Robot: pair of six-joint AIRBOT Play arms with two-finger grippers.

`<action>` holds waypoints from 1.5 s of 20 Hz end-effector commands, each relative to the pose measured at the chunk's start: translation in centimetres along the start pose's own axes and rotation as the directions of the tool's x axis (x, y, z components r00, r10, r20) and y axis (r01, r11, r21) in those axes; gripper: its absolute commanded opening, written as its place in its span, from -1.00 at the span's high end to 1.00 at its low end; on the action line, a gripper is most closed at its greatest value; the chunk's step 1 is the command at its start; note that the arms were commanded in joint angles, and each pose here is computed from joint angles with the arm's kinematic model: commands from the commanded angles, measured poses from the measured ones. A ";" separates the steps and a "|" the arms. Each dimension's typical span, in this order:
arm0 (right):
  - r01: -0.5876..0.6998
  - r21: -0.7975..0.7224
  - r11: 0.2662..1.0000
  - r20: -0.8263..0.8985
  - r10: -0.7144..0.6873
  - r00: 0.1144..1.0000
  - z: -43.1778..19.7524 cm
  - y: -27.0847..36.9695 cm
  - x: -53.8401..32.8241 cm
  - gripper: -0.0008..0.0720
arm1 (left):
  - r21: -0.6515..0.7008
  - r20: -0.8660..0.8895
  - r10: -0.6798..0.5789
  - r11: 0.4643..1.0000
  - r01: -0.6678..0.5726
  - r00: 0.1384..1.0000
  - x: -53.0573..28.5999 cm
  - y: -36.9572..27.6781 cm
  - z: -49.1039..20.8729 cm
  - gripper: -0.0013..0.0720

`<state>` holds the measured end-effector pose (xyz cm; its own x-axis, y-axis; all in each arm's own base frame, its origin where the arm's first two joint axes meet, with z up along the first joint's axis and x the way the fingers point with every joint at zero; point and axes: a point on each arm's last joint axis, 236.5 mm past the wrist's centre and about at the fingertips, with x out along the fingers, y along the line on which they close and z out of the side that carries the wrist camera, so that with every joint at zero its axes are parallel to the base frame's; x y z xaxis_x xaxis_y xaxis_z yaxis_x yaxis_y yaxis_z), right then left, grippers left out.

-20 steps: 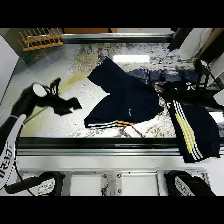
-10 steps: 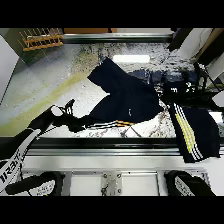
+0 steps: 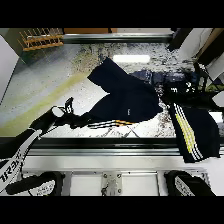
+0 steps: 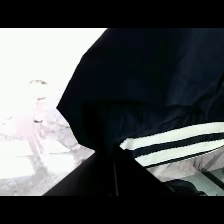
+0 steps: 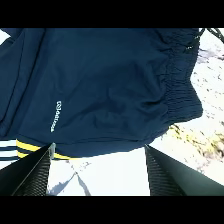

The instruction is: Fold the clothes and pants, and hang the long-sleeved shirts on hangers.

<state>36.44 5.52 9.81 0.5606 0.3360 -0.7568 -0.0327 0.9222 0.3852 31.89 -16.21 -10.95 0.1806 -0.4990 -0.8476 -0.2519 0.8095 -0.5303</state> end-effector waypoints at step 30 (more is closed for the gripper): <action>-0.060 0.157 0.986 -0.203 0.091 0.975 -8.1 -6.2 13.1 0.95 | 0.131 0.158 -0.003 0.991 -0.018 0.987 -7.3 -1.1 2.9 0.95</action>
<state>37.64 6.81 -9.32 0.4108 0.4931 -0.7669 0.1545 0.7913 0.5915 30.85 -13.77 -7.96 0.2220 -0.4465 -0.8668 -0.1475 0.8634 -0.4825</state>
